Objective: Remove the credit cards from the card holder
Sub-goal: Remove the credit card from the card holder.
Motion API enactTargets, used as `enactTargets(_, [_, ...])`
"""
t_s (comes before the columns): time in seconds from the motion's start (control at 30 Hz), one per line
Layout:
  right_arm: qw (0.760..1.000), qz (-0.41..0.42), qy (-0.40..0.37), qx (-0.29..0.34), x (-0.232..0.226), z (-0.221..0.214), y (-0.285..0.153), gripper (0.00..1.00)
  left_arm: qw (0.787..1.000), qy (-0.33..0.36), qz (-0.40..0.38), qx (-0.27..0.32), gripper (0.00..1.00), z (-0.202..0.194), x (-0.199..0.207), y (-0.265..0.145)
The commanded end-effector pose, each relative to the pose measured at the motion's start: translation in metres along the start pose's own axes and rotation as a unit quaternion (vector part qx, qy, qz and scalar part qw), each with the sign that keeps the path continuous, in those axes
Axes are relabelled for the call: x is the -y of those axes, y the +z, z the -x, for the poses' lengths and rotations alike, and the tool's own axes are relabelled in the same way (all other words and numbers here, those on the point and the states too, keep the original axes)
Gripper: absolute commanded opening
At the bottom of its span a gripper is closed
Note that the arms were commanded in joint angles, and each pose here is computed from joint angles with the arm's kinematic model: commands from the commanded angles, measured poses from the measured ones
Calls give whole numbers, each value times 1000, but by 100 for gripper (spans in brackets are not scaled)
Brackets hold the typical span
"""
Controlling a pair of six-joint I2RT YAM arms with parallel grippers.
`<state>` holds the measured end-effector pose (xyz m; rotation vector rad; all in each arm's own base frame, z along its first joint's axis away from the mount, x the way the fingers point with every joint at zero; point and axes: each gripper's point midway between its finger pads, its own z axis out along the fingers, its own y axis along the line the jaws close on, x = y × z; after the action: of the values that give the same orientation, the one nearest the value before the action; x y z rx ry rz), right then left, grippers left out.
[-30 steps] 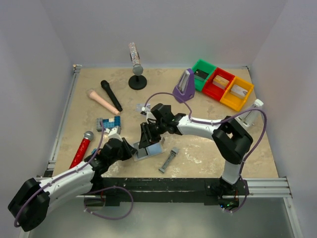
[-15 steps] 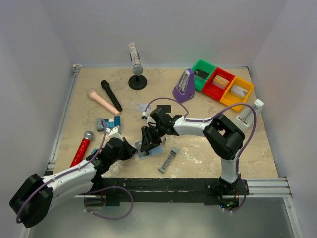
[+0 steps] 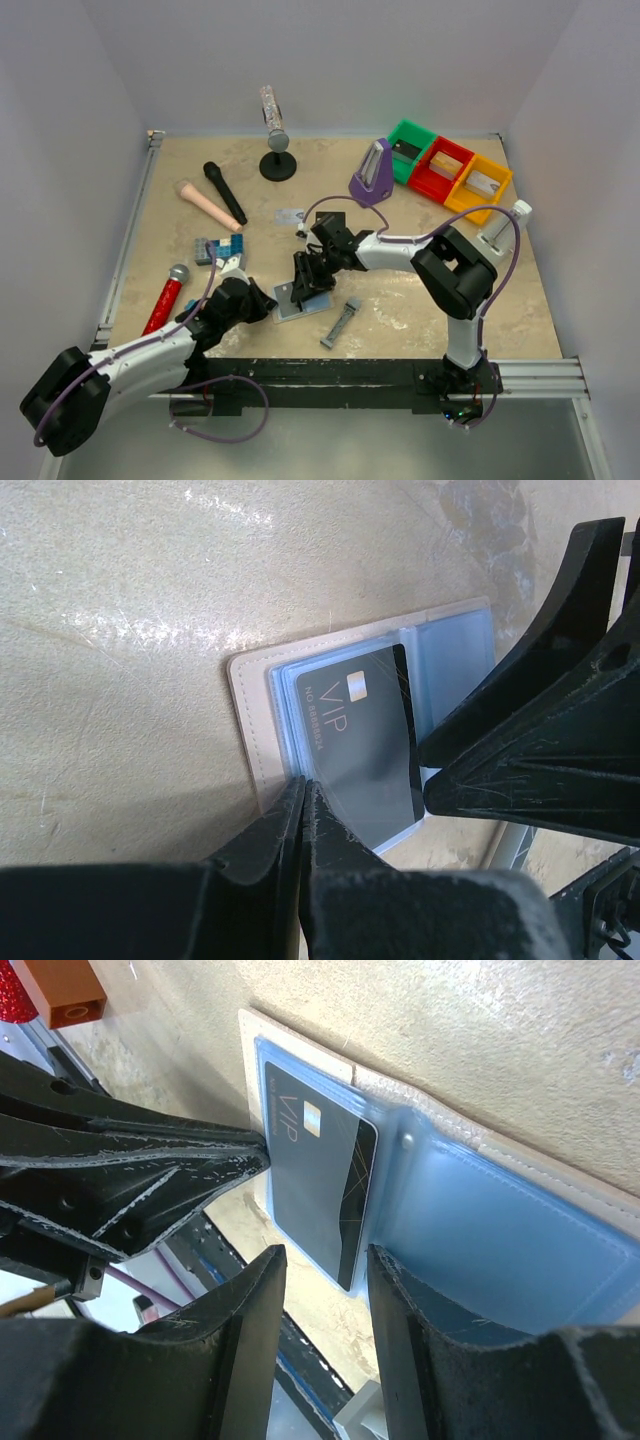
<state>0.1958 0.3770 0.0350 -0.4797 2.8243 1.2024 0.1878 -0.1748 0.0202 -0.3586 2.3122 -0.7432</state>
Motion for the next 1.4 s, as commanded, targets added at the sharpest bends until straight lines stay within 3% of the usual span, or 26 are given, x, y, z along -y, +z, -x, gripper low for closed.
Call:
enactTargets(0.0, [1000,5,-6,12,-2,4,-2,43,1000,8,16,2,3,1,-6,2])
enactTargets(0.87, [991,118,-14,66,-37,19,-19,39,1000,7,23,-10,0,-8,-13,7])
enactTargets(1.37, [986,158,-20,49,-48,14,-18,38,1000,7,13,-15,0,-10,-9,10])
